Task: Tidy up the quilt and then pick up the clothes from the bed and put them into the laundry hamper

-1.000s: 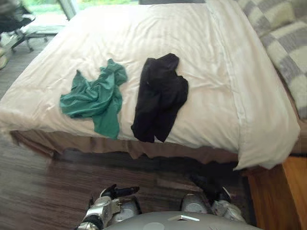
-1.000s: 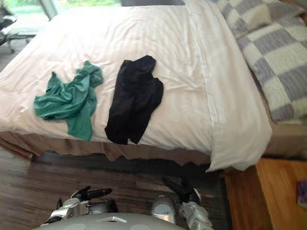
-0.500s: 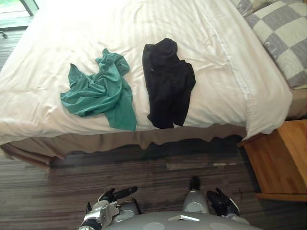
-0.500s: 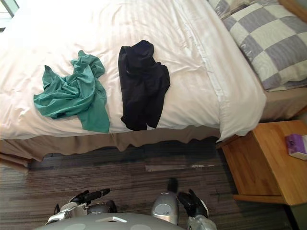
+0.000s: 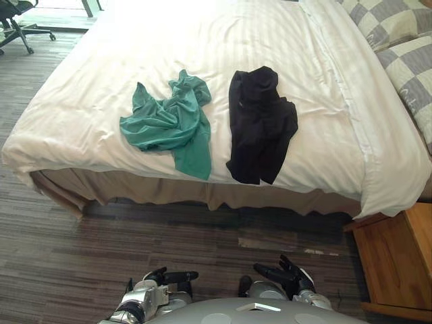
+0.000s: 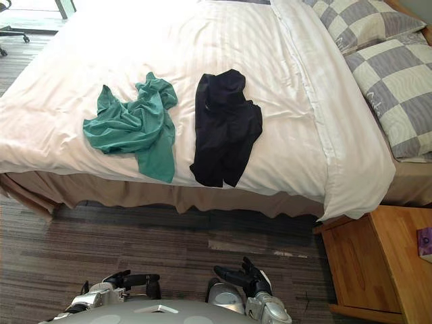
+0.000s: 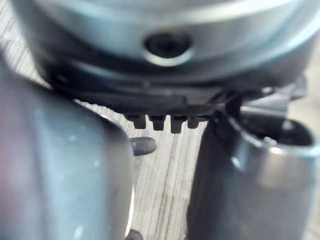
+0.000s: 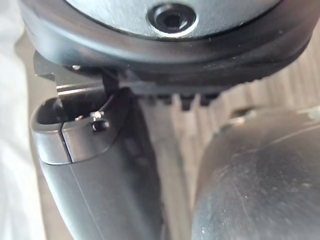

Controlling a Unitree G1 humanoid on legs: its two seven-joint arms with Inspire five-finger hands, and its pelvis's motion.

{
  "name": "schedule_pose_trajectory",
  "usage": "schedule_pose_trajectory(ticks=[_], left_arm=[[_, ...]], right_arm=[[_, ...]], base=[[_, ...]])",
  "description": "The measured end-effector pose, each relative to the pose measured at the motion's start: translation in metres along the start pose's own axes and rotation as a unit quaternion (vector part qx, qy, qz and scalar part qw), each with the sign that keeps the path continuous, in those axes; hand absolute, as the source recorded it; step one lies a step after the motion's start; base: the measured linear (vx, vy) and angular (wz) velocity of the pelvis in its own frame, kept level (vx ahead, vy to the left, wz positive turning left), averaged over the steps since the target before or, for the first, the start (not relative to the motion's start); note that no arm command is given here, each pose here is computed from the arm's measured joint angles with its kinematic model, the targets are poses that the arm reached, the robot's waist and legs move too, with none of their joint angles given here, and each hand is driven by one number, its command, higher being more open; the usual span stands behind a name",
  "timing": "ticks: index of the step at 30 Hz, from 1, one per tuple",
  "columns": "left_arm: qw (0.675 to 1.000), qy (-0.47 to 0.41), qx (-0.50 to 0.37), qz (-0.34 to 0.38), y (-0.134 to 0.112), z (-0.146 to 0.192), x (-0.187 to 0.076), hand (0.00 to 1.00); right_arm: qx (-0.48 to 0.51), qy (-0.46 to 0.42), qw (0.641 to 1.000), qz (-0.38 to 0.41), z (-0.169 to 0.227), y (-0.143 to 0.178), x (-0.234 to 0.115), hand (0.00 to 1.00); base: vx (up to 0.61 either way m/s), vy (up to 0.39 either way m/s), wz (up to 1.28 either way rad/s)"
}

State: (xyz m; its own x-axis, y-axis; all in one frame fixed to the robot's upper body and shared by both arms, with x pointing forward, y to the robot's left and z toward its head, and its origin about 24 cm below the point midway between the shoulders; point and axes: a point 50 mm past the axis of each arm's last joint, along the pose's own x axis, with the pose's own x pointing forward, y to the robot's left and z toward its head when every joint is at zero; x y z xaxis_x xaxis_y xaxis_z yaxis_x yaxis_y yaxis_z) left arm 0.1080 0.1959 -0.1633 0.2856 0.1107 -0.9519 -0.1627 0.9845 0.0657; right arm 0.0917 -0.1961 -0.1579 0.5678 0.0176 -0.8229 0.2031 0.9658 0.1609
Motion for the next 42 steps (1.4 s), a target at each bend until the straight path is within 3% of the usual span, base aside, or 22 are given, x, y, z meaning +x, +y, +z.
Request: schedule_pose_trajectory(ticks=[13, 21, 25, 27, 31, 35, 37, 39, 42], left_arm=[[0.999, 0.001, -0.041, 0.001, 0.001, -0.003, 0.0, 1.0], [0.976, -0.016, -0.217, 0.015, 0.016, -0.019, -0.003, 1.0], [0.93, -0.018, -0.361, 0.067, 0.039, -0.03, -0.006, 1.0], [0.887, -0.02, -0.447, 0.11, 0.06, -0.036, -0.01, 1.0], [0.83, -0.059, -0.529, 0.166, 0.099, -0.038, -0.021, 1.0], [0.748, -0.09, -0.626, 0.199, 0.129, -0.049, -0.033, 1.0], [0.689, -0.118, -0.678, 0.225, 0.156, -0.05, -0.045, 1.0], [0.632, -0.17, -0.708, 0.265, 0.2, -0.044, -0.067, 1.0], [0.601, -0.266, -0.688, 0.308, 0.243, -0.02, -0.1, 1.0]], right_arm=[[0.036, 0.016, 0.999, 0.013, -0.006, 0.0, -0.001, 1.0], [0.124, 0.055, 0.989, -0.055, -0.018, -0.015, -0.006, 1.0], [0.193, 0.046, 0.974, -0.108, -0.026, -0.033, -0.015, 1.0], [0.23, 0.033, 0.962, -0.145, -0.029, -0.047, -0.022, 1.0], [0.264, -0.002, 0.945, -0.191, -0.033, -0.069, -0.037, 1.0], [0.279, -0.058, 0.931, -0.227, -0.021, -0.095, -0.049, 1.0], [0.265, -0.101, 0.927, -0.243, -0.002, -0.114, -0.057, 1.0], [0.205, -0.154, 0.926, -0.279, 0.027, -0.147, -0.074, 1.0], [0.103, -0.239, 0.917, -0.303, 0.08, -0.169, -0.096, 1.0]], base=[[0.0, 0.007, -0.11], [-0.04, -0.018, -0.41], [-0.06, -0.029, -0.07], [-0.09, -0.028, -0.08], [-0.03, -0.014, 0.02], [0.03, 0.001, -0.01], [0.09, -0.014, -0.06], [0.16, -0.049, -0.04], [0.19, -0.075, -0.02]])
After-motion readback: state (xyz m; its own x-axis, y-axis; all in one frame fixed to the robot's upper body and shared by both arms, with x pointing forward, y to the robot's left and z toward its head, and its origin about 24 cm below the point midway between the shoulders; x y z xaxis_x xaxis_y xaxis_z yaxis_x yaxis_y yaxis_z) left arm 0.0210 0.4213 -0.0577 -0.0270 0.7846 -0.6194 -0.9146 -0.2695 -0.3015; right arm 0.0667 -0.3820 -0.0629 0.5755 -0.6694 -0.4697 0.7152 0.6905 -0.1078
